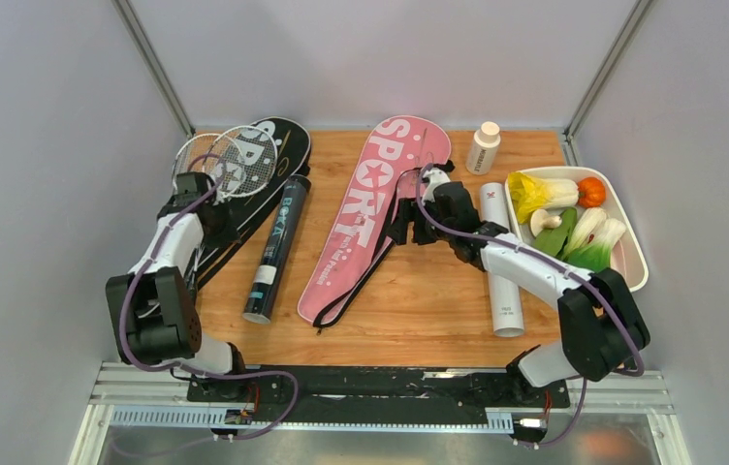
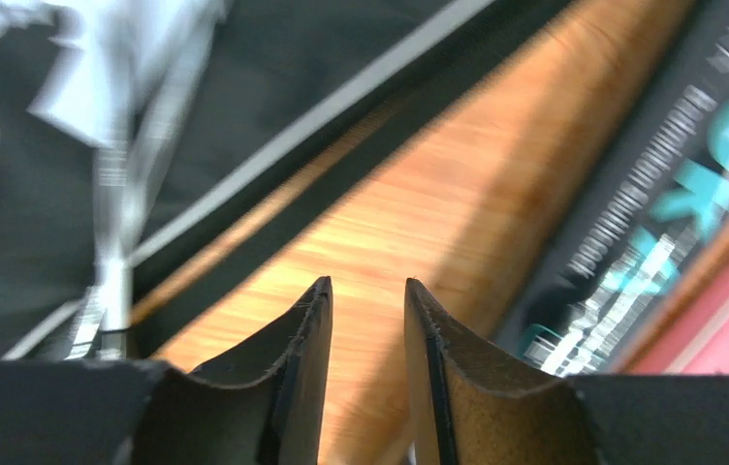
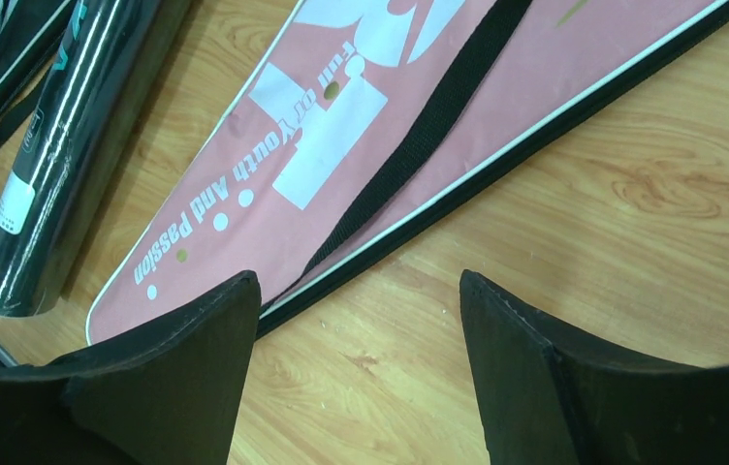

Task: Pack up the badminton gear
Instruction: Adjust the racket bag at the center of the board, then adjust the shuttle tube at the center of the board.

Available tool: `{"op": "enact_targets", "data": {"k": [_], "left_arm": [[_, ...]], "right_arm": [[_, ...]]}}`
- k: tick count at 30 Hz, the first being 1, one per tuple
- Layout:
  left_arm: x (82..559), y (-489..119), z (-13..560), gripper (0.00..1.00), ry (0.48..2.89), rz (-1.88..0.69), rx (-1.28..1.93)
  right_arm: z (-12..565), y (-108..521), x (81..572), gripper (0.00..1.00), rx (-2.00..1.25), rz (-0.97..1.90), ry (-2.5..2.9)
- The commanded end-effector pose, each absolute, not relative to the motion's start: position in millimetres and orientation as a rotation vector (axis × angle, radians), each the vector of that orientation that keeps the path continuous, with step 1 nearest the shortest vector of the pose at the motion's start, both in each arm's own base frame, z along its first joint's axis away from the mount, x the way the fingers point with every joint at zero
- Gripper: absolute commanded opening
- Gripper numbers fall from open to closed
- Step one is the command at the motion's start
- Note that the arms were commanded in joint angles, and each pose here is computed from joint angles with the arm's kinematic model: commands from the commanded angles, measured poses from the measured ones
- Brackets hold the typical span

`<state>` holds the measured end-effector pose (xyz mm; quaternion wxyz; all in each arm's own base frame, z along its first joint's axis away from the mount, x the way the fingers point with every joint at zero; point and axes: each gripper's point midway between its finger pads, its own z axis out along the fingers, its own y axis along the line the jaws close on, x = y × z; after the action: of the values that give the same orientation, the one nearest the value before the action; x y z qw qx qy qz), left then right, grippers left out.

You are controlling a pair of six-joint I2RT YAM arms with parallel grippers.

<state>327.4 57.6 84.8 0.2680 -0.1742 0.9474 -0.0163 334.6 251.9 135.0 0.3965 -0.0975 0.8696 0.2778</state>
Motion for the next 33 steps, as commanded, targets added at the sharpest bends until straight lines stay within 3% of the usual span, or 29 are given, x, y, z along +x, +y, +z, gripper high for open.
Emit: {"op": "enact_targets", "data": {"k": [1, 11, 19, 24, 30, 33], "left_arm": [[337.2, -16.4, 97.2, 0.41, 2.516, -0.329, -0.324], [393.2, -76.3, 40.7, 0.39, 2.668, -0.332, -0.245], [474.4, -137.2, 78.5, 0.39, 2.532, -0.373, -0.073], [476.8, -62.5, 118.6, 0.43, 2.474, 0.000, -0.094], [418.2, 54.4, 133.8, 0.48, 2.477, 0.344, -0.252], [387.1, 87.6, 126.2, 0.53, 2.504, 0.379, -0.337]], "right_arm": [[162.7, 256.2, 327.7, 0.78, -0.277, 0.762, 2.113], [184.5, 244.1, 320.7, 0.79, -0.260, 0.738, 2.044], [193.9, 241.5, 327.2, 0.79, -0.221, 0.719, 2.023], [190.3, 248.5, 327.8, 0.79, -0.210, 0.750, 2.034], [198.1, 258.1, 325.5, 0.79, -0.242, 0.802, 2.003], [204.9, 260.2, 324.7, 0.79, -0.262, 0.817, 1.984]]}}
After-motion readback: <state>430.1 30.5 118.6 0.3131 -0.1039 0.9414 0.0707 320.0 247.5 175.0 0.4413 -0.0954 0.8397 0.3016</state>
